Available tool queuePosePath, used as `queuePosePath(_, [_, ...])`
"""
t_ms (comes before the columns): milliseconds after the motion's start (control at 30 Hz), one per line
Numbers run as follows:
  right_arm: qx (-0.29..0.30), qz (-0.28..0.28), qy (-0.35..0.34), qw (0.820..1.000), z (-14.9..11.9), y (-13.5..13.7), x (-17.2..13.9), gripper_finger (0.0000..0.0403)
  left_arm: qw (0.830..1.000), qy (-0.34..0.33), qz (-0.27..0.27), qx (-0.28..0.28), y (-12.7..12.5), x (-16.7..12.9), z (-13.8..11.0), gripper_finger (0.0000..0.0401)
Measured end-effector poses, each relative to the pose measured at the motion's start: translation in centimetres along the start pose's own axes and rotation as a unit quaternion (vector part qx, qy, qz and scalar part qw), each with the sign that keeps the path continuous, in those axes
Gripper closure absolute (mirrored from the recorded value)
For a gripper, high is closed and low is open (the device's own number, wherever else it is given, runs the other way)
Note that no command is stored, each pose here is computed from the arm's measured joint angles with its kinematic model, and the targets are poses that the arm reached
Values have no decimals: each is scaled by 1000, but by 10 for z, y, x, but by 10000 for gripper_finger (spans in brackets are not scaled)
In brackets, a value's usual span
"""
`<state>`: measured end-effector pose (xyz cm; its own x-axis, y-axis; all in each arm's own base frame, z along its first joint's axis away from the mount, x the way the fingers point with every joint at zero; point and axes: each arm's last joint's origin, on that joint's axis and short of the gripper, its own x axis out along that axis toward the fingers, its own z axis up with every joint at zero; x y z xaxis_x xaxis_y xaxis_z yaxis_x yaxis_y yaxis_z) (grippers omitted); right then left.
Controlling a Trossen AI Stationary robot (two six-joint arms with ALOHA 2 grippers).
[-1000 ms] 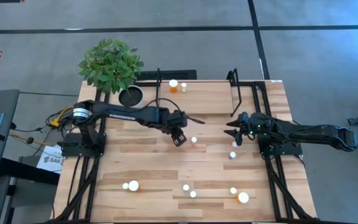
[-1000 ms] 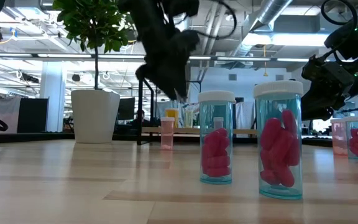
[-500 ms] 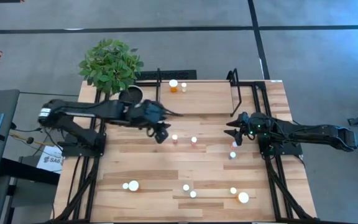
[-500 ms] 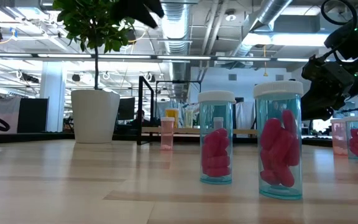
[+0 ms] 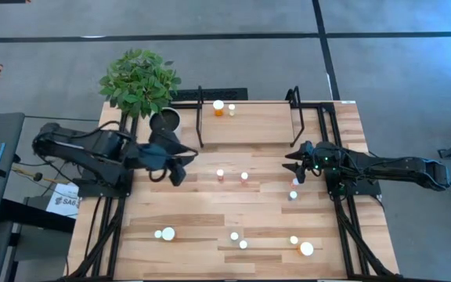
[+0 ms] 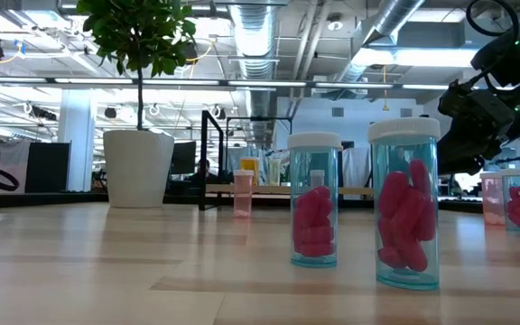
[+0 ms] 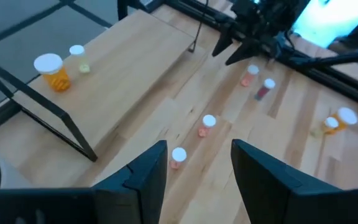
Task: Pick and place medicine bottles onto shelf by color
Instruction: Put the middle pink pill bottle on the shelf
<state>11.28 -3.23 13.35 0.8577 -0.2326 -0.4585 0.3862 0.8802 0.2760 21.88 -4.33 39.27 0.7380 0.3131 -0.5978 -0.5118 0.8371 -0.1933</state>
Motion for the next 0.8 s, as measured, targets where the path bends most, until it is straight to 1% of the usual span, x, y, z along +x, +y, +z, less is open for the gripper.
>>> queuePosePath(67, [-21, -22, -4, 1000, 0, -2, 0, 154, 1000, -4, 2, -8, 3, -7, -2, 236])
queuePosePath(133, [-23, -35, -10, 999, 1, -3, 0, 154, 1000, -11, 5, -18, 3, -13, -4, 236])
queuePosePath(233, [-20, -38, -11, 999, 1, -3, 0, 154, 999, -26, 14, -28, 5, -20, -5, 236])
queuePosePath(367, [-20, -38, -14, 999, 2, -3, 0, 154, 999, -34, 14, -32, 7, -25, -5, 236])
queuePosePath(400, [-12, -38, -21, 999, 2, -3, 0, 154, 999, -34, 14, -33, 7, -26, -5, 236])
queuePosePath(433, [10, -35, -32, 999, 4, -3, 0, 154, 999, -35, 13, -35, 7, -26, -5, 236])
queuePosePath(467, [47, -28, -49, 997, 7, -2, 0, 154, 999, -35, 14, -36, 7, -26, -5, 236])
queuePosePath(533, [128, -13, -85, 988, 14, 0, -1, 154, 998, -39, 18, -36, 8, -26, -5, 236])
queuePosePath(567, [159, -15, -103, 982, 17, 0, -2, 154, 998, -41, 20, -37, 8, -26, -5, 236])
queuePosePath(667, [211, -10, -160, 964, 26, 1, -4, 154, 997, -51, 34, -44, 10, -25, -3, 236])
queuePosePath(733, [238, 14, -194, 952, 33, 3, -6, 154, 996, -56, 43, -50, 12, -24, -1, 236])
queuePosePath(800, [268, 42, -226, 935, 40, 5, -9, 154, 996, -59, 49, -54, 15, -23, 0, 236])
